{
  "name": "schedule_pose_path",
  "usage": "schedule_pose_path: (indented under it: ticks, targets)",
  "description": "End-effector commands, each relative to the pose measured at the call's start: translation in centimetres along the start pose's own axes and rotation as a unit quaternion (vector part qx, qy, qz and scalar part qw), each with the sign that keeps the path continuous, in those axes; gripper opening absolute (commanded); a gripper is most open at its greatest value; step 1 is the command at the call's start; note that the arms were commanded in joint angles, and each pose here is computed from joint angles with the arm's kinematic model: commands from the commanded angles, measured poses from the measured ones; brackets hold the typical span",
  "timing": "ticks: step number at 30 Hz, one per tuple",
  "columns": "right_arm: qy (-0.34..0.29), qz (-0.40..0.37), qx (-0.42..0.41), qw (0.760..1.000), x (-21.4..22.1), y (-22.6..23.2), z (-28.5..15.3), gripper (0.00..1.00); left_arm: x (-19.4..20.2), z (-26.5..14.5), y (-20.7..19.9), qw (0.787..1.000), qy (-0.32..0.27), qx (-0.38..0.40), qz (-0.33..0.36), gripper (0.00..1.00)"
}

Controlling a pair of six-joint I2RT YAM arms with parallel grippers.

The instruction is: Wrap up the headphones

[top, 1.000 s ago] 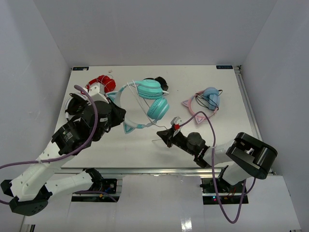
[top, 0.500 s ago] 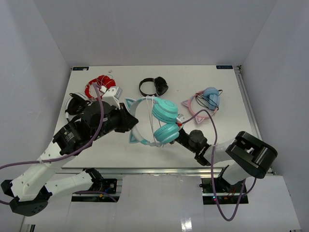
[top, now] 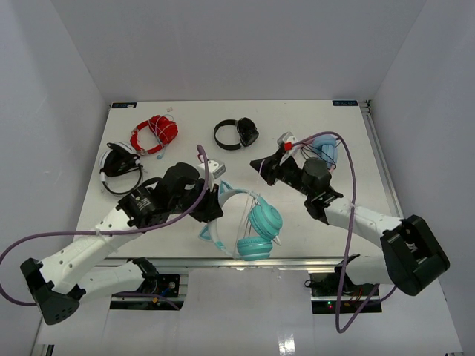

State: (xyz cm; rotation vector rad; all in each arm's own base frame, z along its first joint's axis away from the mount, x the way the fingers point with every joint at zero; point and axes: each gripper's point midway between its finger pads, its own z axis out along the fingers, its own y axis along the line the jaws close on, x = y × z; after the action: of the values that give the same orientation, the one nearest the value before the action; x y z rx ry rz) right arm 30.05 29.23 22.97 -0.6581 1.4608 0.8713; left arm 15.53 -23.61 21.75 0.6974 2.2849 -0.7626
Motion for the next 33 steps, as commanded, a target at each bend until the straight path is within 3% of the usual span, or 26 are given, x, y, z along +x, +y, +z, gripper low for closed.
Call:
schedule_pose_path:
  ticks: [1,7,14,25,33]
  targets:
    - [0.084,-0.013,0.018,0.996,-1.2,-0.7,-0.7,0.08,0.5,0.7,-0.6,0.998,0.015,0.029,0.048,0.0]
    - [0.197,0.016,0.028,0.98,-0.3,-0.7,-1.6,0.08,1.3,2.6,3.1,0.995,0.049,-0.065,0.055,0.0]
    - [0.259,0.054,0.023,0.964,2.2,0.0,-3.1,0.08,1.4,3.7,8.4,0.973,0.067,-0.219,0.04,0.0]
    - [0.287,0.105,-0.005,0.952,4.1,2.0,-4.2,0.08,0.2,6.6,11.2,0.943,0.086,-0.32,0.013,0.0]
    - [0.278,0.156,-0.04,0.947,5.1,5.9,-5.4,0.08,-0.6,7.8,13.3,0.915,0.076,-0.393,-0.044,0.0]
